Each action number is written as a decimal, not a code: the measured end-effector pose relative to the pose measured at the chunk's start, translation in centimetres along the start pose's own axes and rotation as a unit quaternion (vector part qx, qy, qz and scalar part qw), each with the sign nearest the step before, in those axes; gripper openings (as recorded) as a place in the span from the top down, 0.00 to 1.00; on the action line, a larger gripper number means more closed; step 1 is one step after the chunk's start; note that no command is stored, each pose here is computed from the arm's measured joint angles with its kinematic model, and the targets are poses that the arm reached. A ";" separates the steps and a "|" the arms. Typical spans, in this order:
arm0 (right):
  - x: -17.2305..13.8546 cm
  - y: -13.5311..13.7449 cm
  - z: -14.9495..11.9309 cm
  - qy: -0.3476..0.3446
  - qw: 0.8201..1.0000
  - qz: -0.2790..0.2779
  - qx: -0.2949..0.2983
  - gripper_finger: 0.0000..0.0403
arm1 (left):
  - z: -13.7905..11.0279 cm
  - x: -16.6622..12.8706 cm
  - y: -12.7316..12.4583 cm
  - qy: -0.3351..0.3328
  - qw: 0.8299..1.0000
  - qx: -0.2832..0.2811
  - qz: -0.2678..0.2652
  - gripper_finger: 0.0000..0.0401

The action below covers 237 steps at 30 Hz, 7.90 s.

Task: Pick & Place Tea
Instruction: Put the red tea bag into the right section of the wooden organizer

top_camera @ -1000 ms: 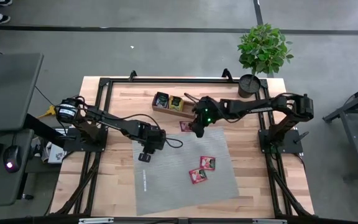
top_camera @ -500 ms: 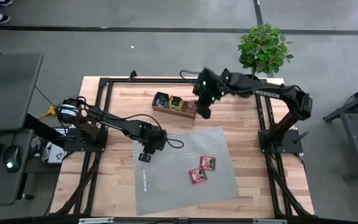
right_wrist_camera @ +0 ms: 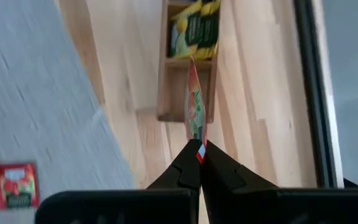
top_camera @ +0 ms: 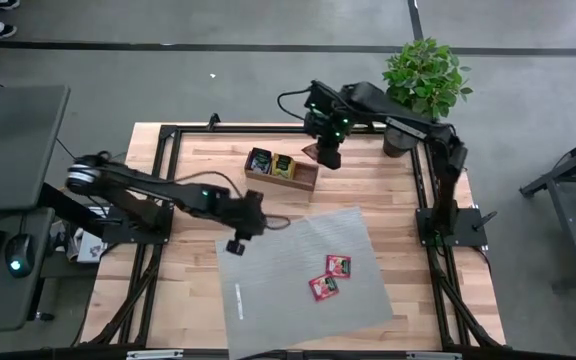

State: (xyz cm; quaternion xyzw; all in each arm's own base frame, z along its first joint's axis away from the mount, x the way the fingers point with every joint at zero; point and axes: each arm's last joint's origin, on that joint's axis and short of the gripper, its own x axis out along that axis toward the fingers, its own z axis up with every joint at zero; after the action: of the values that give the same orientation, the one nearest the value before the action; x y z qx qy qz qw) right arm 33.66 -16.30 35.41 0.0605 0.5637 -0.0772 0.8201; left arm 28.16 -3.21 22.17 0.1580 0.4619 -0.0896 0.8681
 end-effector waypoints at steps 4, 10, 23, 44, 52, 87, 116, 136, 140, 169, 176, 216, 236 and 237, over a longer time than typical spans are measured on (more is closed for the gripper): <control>1.0 -0.4 0.9 0.037 0.999 0.010 -0.012 1.00 | -0.9 -3.1 1.0 -0.067 0.997 -0.011 0.049 0.73; 3.1 -0.9 2.1 0.079 0.997 0.003 -0.021 1.00 | -3.4 -6.3 2.5 -0.174 0.977 -0.062 0.102 0.73; 10.3 -2.0 3.1 0.134 0.990 0.013 -0.032 1.00 | -8.5 -7.1 2.5 -0.316 0.930 -0.143 0.123 0.73; 13.0 -2.4 2.9 0.174 0.982 0.003 -0.069 1.00 | -8.7 -6.8 2.4 -0.309 0.934 -0.139 0.113 0.73; 13.0 -2.3 2.8 0.180 0.980 0.000 -0.087 1.00 | -8.7 -6.8 2.4 -0.308 0.935 -0.138 0.112 0.73; 16.9 0.5 0.8 0.260 0.952 0.015 -0.158 1.00 | -8.7 -6.8 2.4 -0.308 0.934 -0.141 0.111 0.73; 14.6 -1.6 2.7 0.192 0.975 -0.033 -0.111 0.92 | -8.7 -6.8 2.3 -0.310 0.934 -0.143 0.105 0.73; 5.9 -0.4 2.2 0.113 0.993 -0.036 -0.001 0.65 | -9.1 -6.5 2.1 -0.285 0.942 -0.154 0.090 0.73; 0.7 0.7 1.3 0.056 0.998 -0.029 0.020 0.65 | -9.0 -6.5 2.1 -0.288 0.941 -0.153 0.091 0.73; 3.7 16.0 -16.2 -0.124 0.973 0.131 0.145 0.65 | -2.9 0.9 -4.0 -0.313 0.937 -0.147 -0.051 0.73; 8.4 19.7 -19.5 -0.157 0.958 0.177 0.161 0.65 | 1.3 3.7 -7.0 -0.284 0.950 -0.129 -0.023 0.73; 16.8 26.5 -23.2 -0.149 0.960 0.201 0.124 0.65 | 12.8 13.6 -9.7 -0.109 0.993 -0.040 -0.038 0.73; 16.6 26.6 -23.0 -0.153 0.950 0.218 0.162 0.65 | 11.7 15.9 -10.3 -0.083 0.995 -0.049 -0.026 0.73; 16.6 26.6 -23.0 -0.152 0.949 0.220 0.167 0.65 | 11.7 15.9 -10.3 -0.083 0.995 -0.049 -0.024 0.73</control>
State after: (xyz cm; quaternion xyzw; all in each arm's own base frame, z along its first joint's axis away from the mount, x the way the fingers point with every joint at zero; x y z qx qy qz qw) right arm 23.69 13.14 11.99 0.3068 0.3838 0.0039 0.8709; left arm 43.01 -17.13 13.11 0.0958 0.3955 -0.1009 0.9079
